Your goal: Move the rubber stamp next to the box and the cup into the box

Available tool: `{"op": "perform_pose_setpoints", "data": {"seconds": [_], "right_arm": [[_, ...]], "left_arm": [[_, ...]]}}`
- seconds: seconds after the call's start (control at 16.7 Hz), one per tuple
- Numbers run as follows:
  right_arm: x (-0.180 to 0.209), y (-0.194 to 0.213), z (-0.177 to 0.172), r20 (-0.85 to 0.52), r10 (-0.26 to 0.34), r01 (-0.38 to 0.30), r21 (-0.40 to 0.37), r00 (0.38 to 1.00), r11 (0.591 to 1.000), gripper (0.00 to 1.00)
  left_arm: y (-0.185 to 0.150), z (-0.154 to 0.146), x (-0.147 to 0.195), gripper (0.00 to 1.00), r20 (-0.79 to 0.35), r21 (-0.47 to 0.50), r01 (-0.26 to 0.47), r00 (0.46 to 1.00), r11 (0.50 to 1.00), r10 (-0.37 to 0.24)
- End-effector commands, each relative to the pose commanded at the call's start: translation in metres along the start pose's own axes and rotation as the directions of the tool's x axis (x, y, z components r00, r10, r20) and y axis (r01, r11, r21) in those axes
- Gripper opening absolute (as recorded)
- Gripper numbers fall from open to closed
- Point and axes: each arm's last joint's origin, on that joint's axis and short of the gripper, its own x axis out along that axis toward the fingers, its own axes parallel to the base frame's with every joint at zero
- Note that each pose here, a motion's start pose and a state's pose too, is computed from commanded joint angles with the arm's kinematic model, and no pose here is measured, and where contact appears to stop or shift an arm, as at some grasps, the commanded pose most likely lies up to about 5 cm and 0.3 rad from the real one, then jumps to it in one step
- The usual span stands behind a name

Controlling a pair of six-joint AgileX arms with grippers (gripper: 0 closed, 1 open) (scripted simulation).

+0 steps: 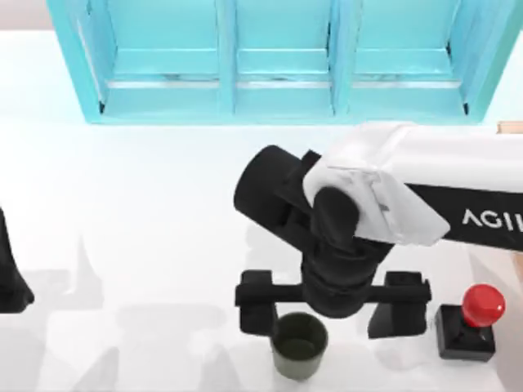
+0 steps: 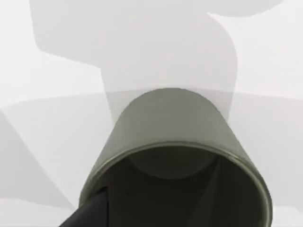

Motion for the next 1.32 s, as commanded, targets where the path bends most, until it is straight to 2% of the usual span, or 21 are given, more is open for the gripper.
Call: {"op": "perform_pose_setpoints", "data": {"seconds": [0.18,0.42,1.2,1.32], "right_arm": [[0.025,-0.002,-0.002,-0.003,-0.004,0.004,0.0,1.0,1.0,1.0],[0.029,-0.002,-0.002,-0.005,-0.006,0.006,0.0,1.0,1.0,1.0],[0.029,-0.002,-0.002,-0.005,-0.006,0.006,0.0,1.0,1.0,0.02],[0.029,-0.002,-0.002,-0.005,-0.006,0.006,0.0,1.0,1.0,0.0]], "left_arm": [[0.0,0.0,0.0,1.0,0.0,0.0,0.0,1.0,1.0,0.0],[0.0,0.0,0.0,1.0,0.0,0.0,0.0,1.0,1.0,0.0],[0.0,0.0,0.0,1.0,0.0,0.0,0.0,1.0,1.0,0.0],[0.0,0.0,0.0,1.0,0.0,0.0,0.0,1.0,1.0,0.0]]}}
